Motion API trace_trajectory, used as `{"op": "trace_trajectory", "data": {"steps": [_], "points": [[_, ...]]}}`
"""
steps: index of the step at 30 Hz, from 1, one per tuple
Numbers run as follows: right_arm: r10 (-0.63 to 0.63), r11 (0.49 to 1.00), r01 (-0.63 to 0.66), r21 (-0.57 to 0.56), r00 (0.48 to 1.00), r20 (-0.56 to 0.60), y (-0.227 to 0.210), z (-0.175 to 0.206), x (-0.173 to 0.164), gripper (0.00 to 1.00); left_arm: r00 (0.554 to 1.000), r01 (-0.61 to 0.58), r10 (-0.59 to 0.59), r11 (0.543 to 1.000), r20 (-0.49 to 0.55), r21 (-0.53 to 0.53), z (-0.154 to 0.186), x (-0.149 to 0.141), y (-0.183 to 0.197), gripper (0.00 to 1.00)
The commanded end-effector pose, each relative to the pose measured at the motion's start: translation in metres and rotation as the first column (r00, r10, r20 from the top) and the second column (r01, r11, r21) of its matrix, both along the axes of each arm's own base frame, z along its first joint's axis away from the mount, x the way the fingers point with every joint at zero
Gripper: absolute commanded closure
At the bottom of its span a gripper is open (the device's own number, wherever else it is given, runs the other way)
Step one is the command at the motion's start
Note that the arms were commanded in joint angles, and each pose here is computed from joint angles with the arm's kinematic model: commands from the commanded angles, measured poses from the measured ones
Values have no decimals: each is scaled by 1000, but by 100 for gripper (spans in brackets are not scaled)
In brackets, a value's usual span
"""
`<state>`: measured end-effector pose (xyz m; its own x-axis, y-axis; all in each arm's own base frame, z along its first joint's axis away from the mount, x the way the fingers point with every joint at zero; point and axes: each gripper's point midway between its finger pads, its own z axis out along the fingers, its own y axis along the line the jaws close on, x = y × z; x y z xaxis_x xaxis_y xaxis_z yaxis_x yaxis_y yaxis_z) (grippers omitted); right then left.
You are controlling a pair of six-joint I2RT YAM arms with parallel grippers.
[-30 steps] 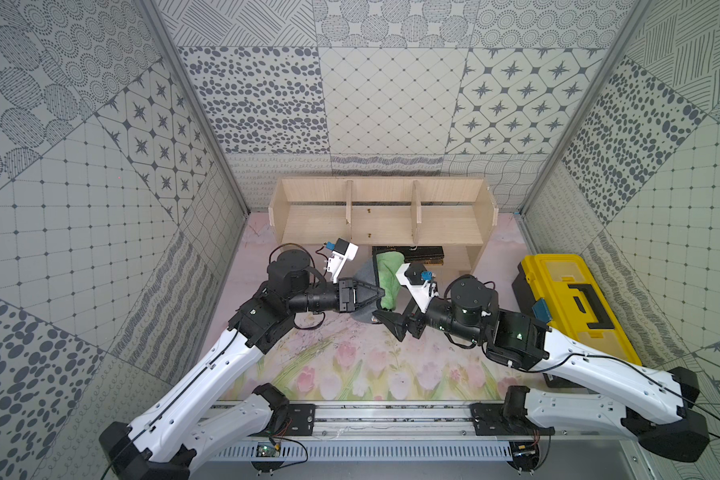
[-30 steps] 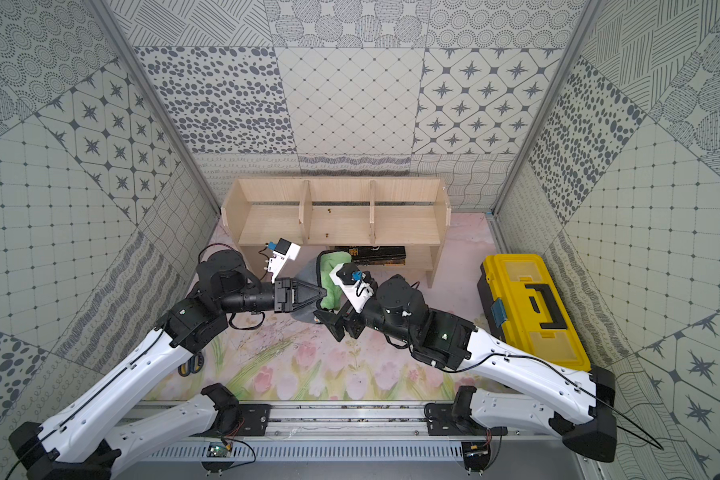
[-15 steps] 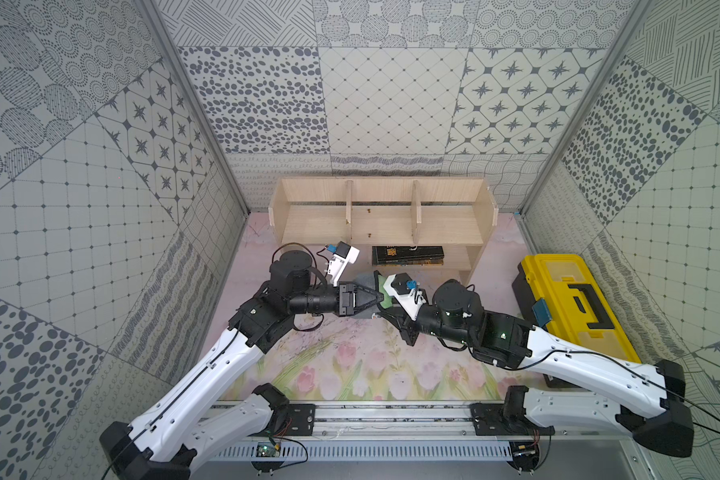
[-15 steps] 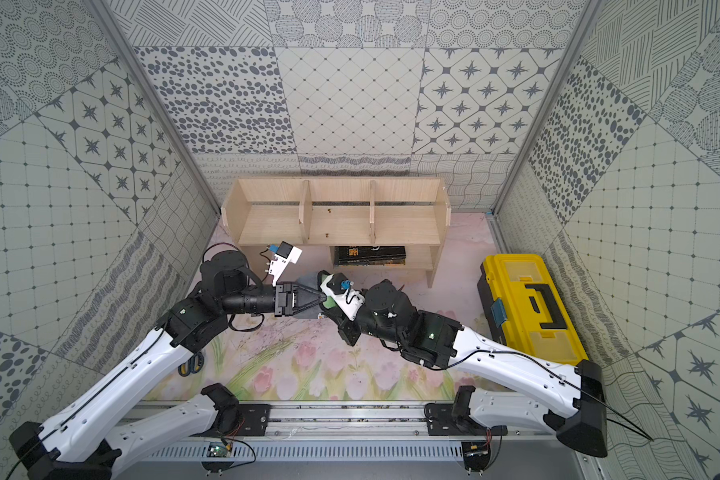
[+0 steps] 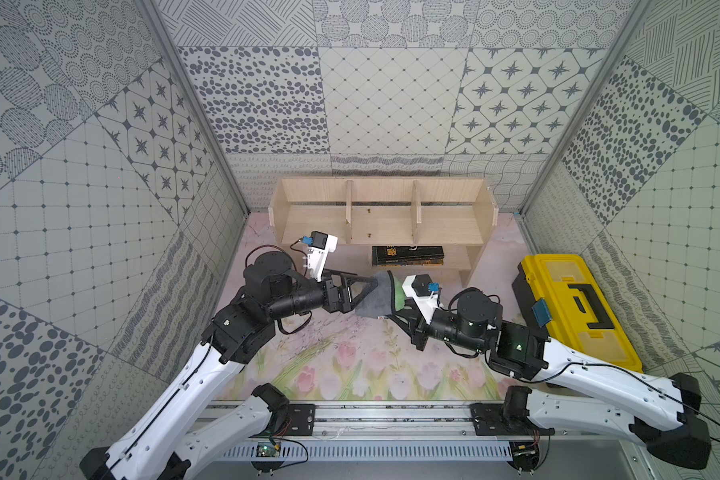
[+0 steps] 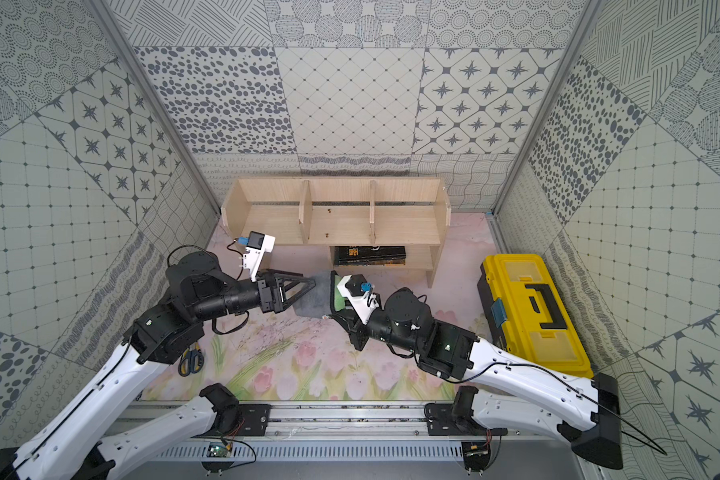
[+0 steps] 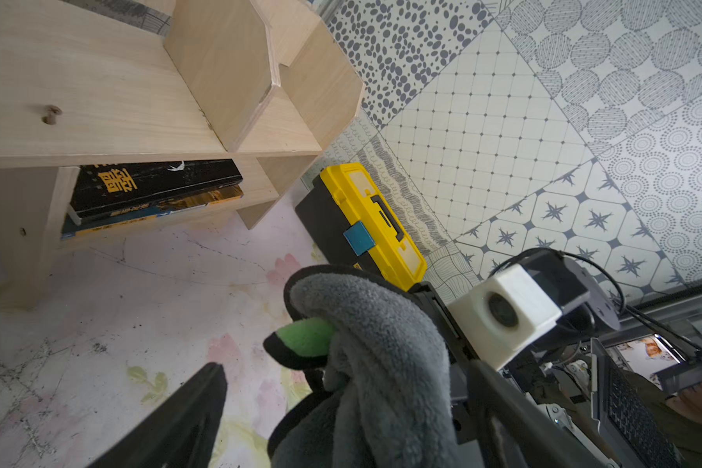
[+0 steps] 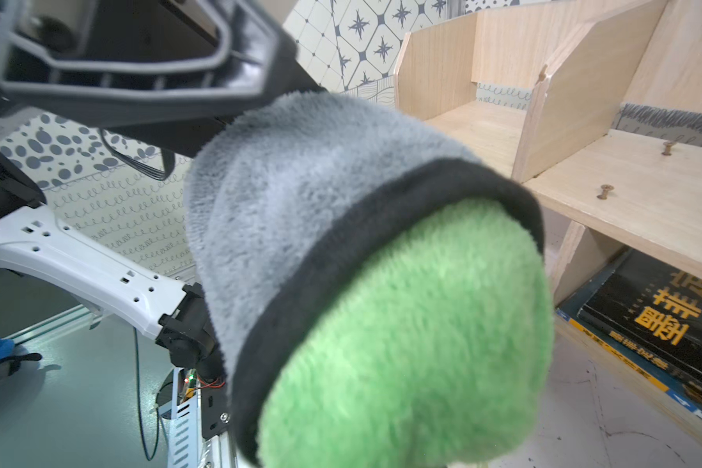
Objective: Wipe the bookshelf clean with a cloth
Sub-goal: Adjust the cleaning item.
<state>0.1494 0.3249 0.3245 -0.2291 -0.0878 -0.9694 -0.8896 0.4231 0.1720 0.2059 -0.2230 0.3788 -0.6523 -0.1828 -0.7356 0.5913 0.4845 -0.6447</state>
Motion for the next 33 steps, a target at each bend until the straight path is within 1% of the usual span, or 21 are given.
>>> {"op": "trace_trajectory", "data": {"steps": [1,4,8,9,11,12,13,16,17,20,21,23,24,25,26,27,28,30,31,33], "points": [[24,993,-25,112,1000,8,-4,29,-8,100,997,-36,33,999,67,40,-2,10,4,1],[33,993,-32,109,999,-3,-3,29,-9,100,989,104,-99,994,106,-38,8,-8,-11,0],[55,993,-53,107,998,-16,1,28,-10,100,951,258,-235,961,201,-98,24,-37,-17,0],[50,993,-48,108,999,-16,1,29,-9,100,939,296,-269,950,213,-103,27,-44,-19,3],[33,992,-31,125,999,-18,-3,33,-5,100,893,423,-392,899,222,-113,32,-62,-25,18],[34,990,-31,140,999,-21,-4,36,-5,100,879,457,-428,882,211,-117,31,-66,-28,23],[32,986,-27,163,999,-27,-7,39,-4,100,871,478,-452,870,194,-119,29,-67,-30,31],[36,976,-24,217,998,-53,-13,47,0,100,875,480,-465,870,135,-113,16,-59,-35,60],[34,974,-19,228,997,-64,-14,48,2,100,868,494,-482,861,116,-123,12,-59,-38,67],[36,972,-18,235,997,-74,-13,49,3,100,836,549,-543,819,83,-169,7,-60,-45,76],[39,972,-20,235,996,-76,-12,50,4,100,832,554,-550,814,75,-173,5,-59,-46,82],[27,974,-8,225,997,-78,-11,50,7,100,830,556,-553,813,72,-173,2,-59,-47,100],[6,977,11,215,997,-81,-11,49,11,97,827,561,-558,810,69,-172,1,-60,-47,100],[-25,979,41,202,996,-81,-13,48,16,85,822,568,-566,806,63,-170,0,-61,-47,100],[-55,980,67,187,996,-71,-15,49,21,67,817,575,-575,801,53,-168,-2,-62,-47,100],[-76,981,86,172,995,-63,-16,50,24,53,811,581,-583,797,43,-165,-4,-62,-48,100],[-94,983,100,157,995,-47,-17,52,27,43,808,585,-589,795,28,-161,-7,-62,-48,100],[-105,988,106,115,994,-12,-17,54,29,9,795,600,-607,784,6,-158,-11,-64,-49,100],[-115,989,113,92,993,9,-18,56,31,3,791,603,-611,782,-6,-157,-13,-63,-50,100],[-127,990,123,63,991,53,-20,59,34,3,791,601,-611,785,-27,-151,-18,-61,-51,100]]}}
